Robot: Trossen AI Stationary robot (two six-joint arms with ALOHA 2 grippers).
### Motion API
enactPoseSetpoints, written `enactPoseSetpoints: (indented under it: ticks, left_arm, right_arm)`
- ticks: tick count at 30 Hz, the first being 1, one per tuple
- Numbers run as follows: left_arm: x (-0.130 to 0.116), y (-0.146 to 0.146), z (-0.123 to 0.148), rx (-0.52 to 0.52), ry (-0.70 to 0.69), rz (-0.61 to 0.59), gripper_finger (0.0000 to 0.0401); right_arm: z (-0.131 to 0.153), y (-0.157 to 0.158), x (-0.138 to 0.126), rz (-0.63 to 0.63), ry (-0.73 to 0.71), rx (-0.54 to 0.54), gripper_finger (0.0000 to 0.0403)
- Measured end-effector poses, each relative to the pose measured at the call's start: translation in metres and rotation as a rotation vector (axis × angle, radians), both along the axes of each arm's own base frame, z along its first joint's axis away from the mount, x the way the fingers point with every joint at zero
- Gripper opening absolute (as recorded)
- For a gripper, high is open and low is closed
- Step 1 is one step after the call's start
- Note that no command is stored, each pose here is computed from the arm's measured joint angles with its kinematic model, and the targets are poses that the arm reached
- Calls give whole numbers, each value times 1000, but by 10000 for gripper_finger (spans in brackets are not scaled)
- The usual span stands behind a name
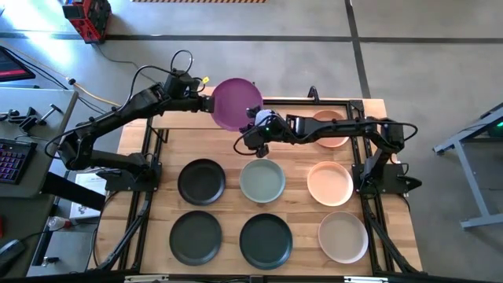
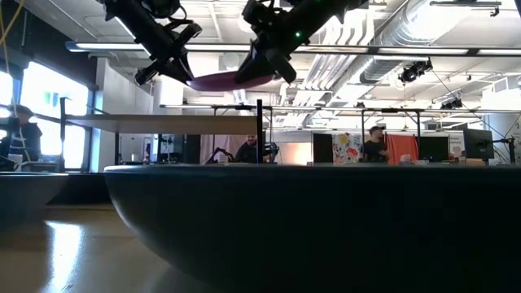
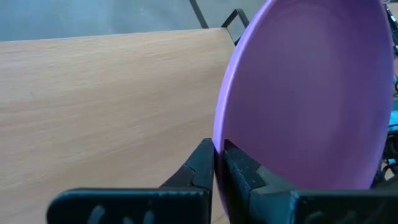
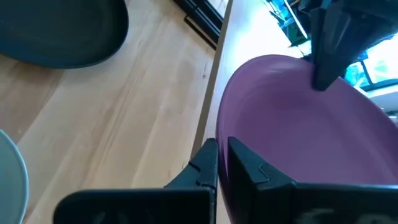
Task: Place and stack plates onto a shelf
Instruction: Put the violet plate on the shelf
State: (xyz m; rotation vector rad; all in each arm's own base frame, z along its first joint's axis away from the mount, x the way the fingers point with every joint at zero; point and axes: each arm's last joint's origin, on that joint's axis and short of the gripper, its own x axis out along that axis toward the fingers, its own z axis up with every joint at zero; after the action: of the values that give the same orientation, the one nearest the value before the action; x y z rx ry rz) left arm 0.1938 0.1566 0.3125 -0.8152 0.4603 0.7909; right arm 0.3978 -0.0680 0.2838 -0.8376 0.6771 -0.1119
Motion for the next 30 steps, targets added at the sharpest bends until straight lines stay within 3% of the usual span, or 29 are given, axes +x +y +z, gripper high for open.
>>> enactPoseSetpoints:
  ticks: [10, 16, 21, 30]
  left_arm:
    - [0, -1, 0, -6, 3, -10, 4]
    - [-1, -1, -1, -5, 17, -9, 3]
    - [-1, 0, -1, 16, 28, 7, 3]
    - [-14, 9, -5, 2, 93, 95, 3]
  right_arm:
    - [0, 14, 2, 8, 8, -16, 3]
    - [-1, 17, 1, -23, -3, 33, 37]
    - [-1, 16, 1, -40, -1, 12, 72]
    - [23, 17, -12, -106, -41, -61, 83]
